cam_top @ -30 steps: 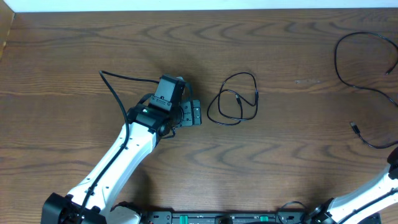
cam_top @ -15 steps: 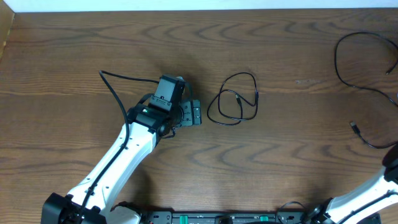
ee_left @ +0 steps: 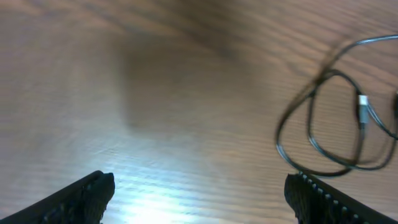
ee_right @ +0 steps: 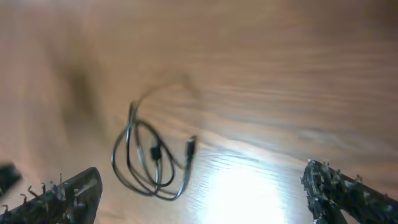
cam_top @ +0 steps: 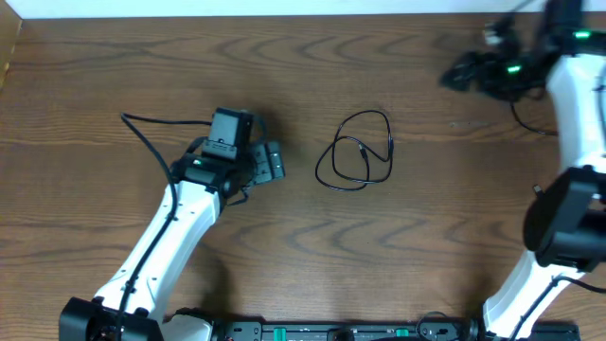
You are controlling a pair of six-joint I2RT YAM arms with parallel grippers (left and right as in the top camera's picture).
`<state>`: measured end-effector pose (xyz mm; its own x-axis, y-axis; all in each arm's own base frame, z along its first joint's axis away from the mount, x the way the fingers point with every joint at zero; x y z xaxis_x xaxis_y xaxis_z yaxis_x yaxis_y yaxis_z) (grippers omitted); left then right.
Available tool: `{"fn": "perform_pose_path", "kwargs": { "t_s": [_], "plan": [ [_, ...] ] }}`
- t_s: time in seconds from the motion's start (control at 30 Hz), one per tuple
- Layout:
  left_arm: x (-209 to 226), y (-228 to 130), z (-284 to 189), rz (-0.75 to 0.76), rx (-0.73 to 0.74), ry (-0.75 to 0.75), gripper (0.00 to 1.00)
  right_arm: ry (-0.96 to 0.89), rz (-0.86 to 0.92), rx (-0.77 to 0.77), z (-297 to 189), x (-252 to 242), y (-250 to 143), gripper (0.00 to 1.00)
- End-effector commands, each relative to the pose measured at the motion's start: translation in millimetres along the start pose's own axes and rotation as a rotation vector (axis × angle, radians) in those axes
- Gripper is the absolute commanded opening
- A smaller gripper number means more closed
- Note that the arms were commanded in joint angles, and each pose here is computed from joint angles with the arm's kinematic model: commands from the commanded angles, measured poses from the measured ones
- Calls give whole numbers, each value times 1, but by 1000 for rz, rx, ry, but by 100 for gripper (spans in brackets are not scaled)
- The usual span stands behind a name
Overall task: Untangle cables
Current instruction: 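Reach the right gripper to the black cable coil and grasp it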
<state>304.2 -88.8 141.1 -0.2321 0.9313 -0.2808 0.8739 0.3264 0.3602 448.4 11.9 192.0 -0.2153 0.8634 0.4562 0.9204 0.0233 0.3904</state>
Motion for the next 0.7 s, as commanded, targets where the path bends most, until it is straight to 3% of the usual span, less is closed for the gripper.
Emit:
{"fn": "perform_pose_path", "kwargs": {
  "t_s": [0.0,0.17,0.53,0.67],
  "plan": [
    [16,2,0,-47,11,39,93,50,-207,51,24,34,-12,99],
    [22,2,0,-62,18,52,93,21,-296,132,66,58,-34,98],
    [22,2,0,-63,17,52,93,-2,-423,269,130,88,-91,73],
    [22,2,0,-63,17,52,93,-13,-455,304,139,96,-104,68]
  ]
}}
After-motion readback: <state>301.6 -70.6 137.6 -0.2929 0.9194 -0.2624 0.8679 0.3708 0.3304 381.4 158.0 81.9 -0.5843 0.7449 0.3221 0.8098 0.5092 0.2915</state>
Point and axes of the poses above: each gripper's point midway between its finger pads, its own z axis out along the fingers, its own x axis along the line the jaws close on, y = z × x, the point moved 4 cm from there along -z, back along the fingers, and after that the axes turned 5 degrees about -z, right-handed, at the moved point
